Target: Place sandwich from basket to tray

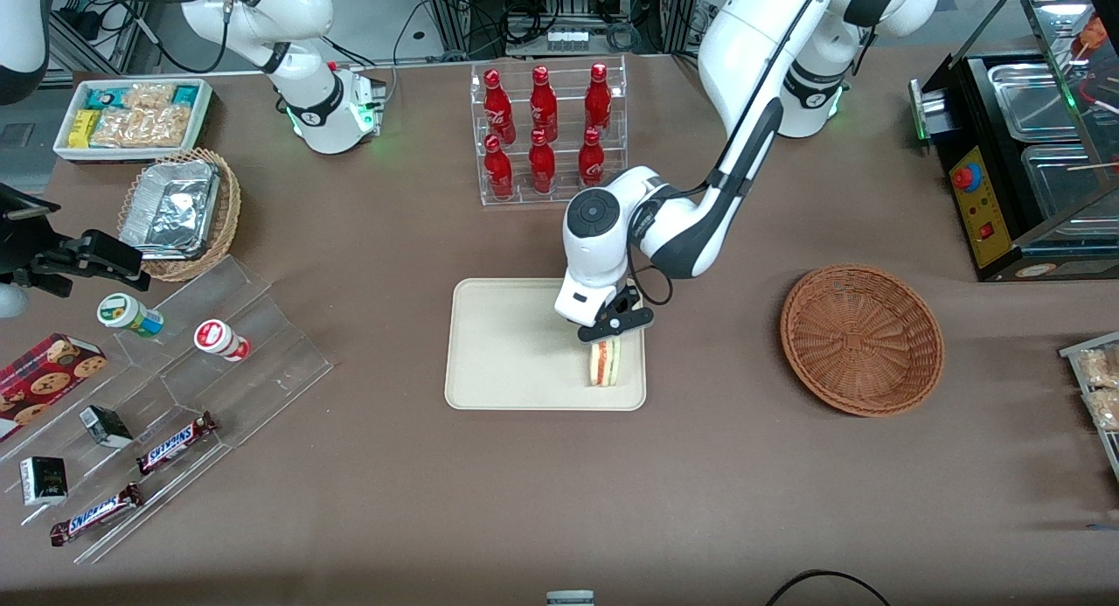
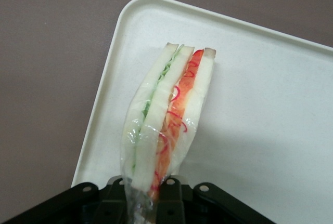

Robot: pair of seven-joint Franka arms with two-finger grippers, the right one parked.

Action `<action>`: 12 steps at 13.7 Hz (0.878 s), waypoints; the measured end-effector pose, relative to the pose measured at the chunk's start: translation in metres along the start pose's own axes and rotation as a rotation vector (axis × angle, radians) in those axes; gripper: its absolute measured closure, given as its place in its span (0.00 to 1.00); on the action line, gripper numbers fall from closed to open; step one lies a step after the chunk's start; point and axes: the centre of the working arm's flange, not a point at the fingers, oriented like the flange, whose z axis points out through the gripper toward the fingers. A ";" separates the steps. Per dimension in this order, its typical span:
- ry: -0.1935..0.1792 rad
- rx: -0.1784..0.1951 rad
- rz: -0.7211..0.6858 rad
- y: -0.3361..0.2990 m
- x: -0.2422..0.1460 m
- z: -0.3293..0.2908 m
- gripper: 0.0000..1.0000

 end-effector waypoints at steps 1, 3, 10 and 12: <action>0.005 -0.010 0.002 0.001 0.000 0.004 0.82; 0.013 -0.025 0.004 0.004 0.001 0.003 0.65; 0.030 0.002 -0.042 0.000 0.019 -0.066 0.00; 0.039 0.039 -0.096 -0.021 0.035 -0.118 0.00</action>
